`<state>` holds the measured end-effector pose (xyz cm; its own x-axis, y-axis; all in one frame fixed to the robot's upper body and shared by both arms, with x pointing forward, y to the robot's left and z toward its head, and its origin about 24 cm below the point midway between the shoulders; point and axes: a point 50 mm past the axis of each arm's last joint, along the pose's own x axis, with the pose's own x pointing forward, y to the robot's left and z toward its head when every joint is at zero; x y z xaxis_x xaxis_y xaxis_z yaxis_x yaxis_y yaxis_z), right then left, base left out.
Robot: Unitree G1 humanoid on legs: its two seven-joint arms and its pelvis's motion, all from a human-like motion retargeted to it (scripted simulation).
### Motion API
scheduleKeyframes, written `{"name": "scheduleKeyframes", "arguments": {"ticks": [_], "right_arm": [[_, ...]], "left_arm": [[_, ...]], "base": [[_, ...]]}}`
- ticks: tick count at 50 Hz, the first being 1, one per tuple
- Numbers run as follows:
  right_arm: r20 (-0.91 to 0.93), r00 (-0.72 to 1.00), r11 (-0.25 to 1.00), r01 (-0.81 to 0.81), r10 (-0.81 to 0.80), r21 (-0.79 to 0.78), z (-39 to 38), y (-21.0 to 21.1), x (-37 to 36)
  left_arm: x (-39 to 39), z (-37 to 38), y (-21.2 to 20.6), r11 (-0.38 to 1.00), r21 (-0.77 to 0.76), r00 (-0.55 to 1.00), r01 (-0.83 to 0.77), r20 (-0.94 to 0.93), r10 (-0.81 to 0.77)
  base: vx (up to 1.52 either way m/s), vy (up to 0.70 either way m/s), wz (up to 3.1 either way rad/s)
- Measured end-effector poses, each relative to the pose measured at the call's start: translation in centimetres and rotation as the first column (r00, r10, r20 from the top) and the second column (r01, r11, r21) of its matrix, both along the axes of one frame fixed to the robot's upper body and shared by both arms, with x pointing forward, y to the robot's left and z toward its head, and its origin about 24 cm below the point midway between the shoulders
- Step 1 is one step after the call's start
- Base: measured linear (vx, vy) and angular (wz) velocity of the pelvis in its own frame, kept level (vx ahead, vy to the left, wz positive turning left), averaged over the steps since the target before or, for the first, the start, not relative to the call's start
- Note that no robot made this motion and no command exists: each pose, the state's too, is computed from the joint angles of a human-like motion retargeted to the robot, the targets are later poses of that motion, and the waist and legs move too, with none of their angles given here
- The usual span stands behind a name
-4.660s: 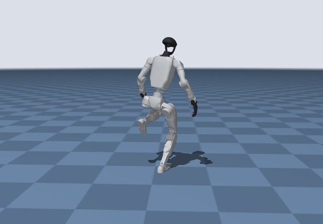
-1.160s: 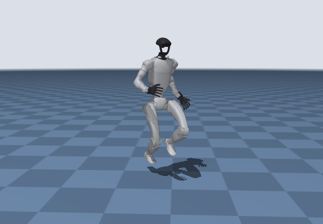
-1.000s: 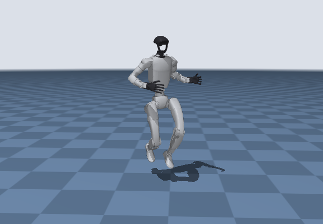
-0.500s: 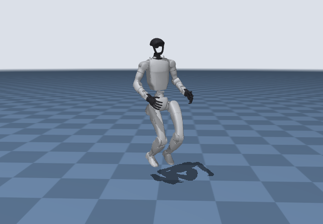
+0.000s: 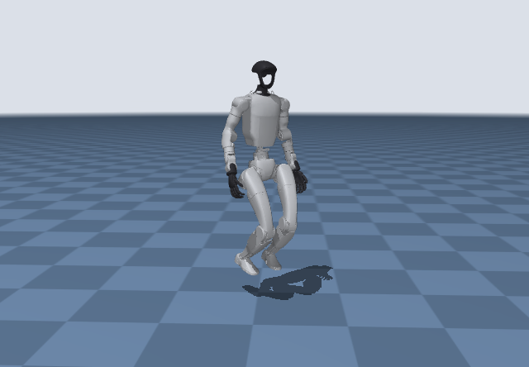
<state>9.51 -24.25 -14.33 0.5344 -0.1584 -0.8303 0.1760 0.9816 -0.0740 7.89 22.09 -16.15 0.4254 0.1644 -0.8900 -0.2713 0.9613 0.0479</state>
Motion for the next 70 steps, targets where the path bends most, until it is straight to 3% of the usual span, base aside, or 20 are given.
{"name": "scheduleKeyframes", "arguments": {"ticks": [10, 17, 22, 25, 28, 31, 35, 40, 44, 50, 54, 57, 60, 63, 66, 70], "right_arm": [[0.252, 0.968, 0.997, 0.013, 0.007, -0.076, 4.4, -2.5, 1.0], [0.460, 0.886, 0.986, 0.025, 0.055, -0.165, 9.6, -4.7, 3.0], [0.707, 0.681, 0.957, 0.032, 0.189, -0.287, 16.4, -4.7, 9.7], [0.857, 0.429, 0.937, 0.060, 0.286, -0.343, 23.1, -2.9, 15.3], [0.941, 0.104, 0.941, 0.077, 0.322, -0.331, 31.0, 0.9, 19.7], [0.933, -0.215, 0.957, 0.055, 0.289, -0.284, 39.0, 5.6, 21.5], [0.817, -0.533, 0.969, 0.026, 0.223, -0.247, 48.5, 10.9, 20.5], [0.636, -0.743, 0.965, 0.050, 0.208, -0.257, 55.0, 14.8, 17.0], [0.557, -0.788, 0.934, 0.064, 0.263, -0.352, 55.4, 16.7, 15.7], [0.681, -0.626, 0.855, -0.041, 0.381, -0.516, 49.1, 17.9, 19.3], [0.795, -0.299, 0.778, -0.205, 0.528, -0.594, 39.3, 17.3, 23.6], [0.754, 0.034, 0.720, -0.327, 0.656, -0.612, 29.7, 15.1, 25.5], [0.557, 0.419, 0.697, -0.412, 0.717, -0.587, 19.1, 9.8, 24.5], [0.250, 0.744, 0.735, -0.438, 0.620, -0.518, 9.8, 2.0, 18.7], [-0.046, 0.875, 0.768, -0.446, 0.481, -0.459, 4.6, -4.3, 9.9], [-0.366, 0.863, 0.803, -0.475, 0.347, -0.360, 2.2, -9.3, -2.7]], "left_arm": [[9.2, 7.6, 0.9, 0.975, 0.180, 0.835, 0.130, 0.510, -0.206], [11.7, 12.5, -0.8, 0.979, 0.064, 0.651, 0.192, 0.739, -0.176], [12.3, 13.5, -1.7, 0.978, 0.008, 0.606, 0.210, 0.784, -0.137], [11.5, 11.3, -2.4, 0.969, 0.009, 0.679, 0.246, 0.712, -0.179], [8.1, 6.9, -3.6, 0.940, -0.027, 0.808, 0.340, 0.521, -0.277], [2.3, 3.0, -3.5, 0.898, -0.116, 0.886, 0.423, 0.262, -0.383], [-6.2, 0.8, -0.6, 0.857, -0.219, 0.869, 0.466, -0.070, -0.490], [-13.9, 1.6, 4.5, 0.860, -0.221, 0.773, 0.461, -0.376, -0.511], [-16.6, 2.2, 6.2, 0.898, -0.166, 0.759, 0.406, -0.486, -0.433], [-15.3, 0.9, 4.3, 0.944, -0.099, 0.826, 0.316, -0.460, -0.325], [-11.5, -0.4, 1.7, 0.946, -0.084, 0.878, 0.313, -0.354, -0.322], [-7.1, -1.0, -0.4, 0.942, -0.071, 0.914, 0.328, -0.227, -0.336], [-1.0, -0.6, -2.1, 0.943, -0.027, 0.941, 0.332, -0.055, -0.333], [7.4, 1.9, -3.1, 0.949, 0.063, 0.929, 0.309, 0.194, -0.315], [17.2, 8.4, -2.6, 0.960, 0.172, 0.805, 0.221, 0.524, -0.279], [25.5, 20.9, -2.6, 0.971, 0.208, 0.437, 0.119, 0.867, -0.239]], "base": [[-0.01, -0.10, 0.54], [-0.10, -0.09, 0.98], [-0.18, -0.06, 0.77], [-0.24, -0.03, 0.64], [-0.21, -0.02, 0.43], [-0.16, -0.04, 0.33], [-0.11, -0.07, 0.50], [-0.04, -0.10, 0.86], [0.08, -0.23, 0.91], [0.23, -0.18, 1.05], [0.22, 0.07, 1.52], [0.13, 0.21, 2.14], [0.04, 0.25, 2.81], [-0.02, 0.20, 3.38], [-0.06, 0.11, 2.89], [-0.12, 0.02, 2.10]]}}
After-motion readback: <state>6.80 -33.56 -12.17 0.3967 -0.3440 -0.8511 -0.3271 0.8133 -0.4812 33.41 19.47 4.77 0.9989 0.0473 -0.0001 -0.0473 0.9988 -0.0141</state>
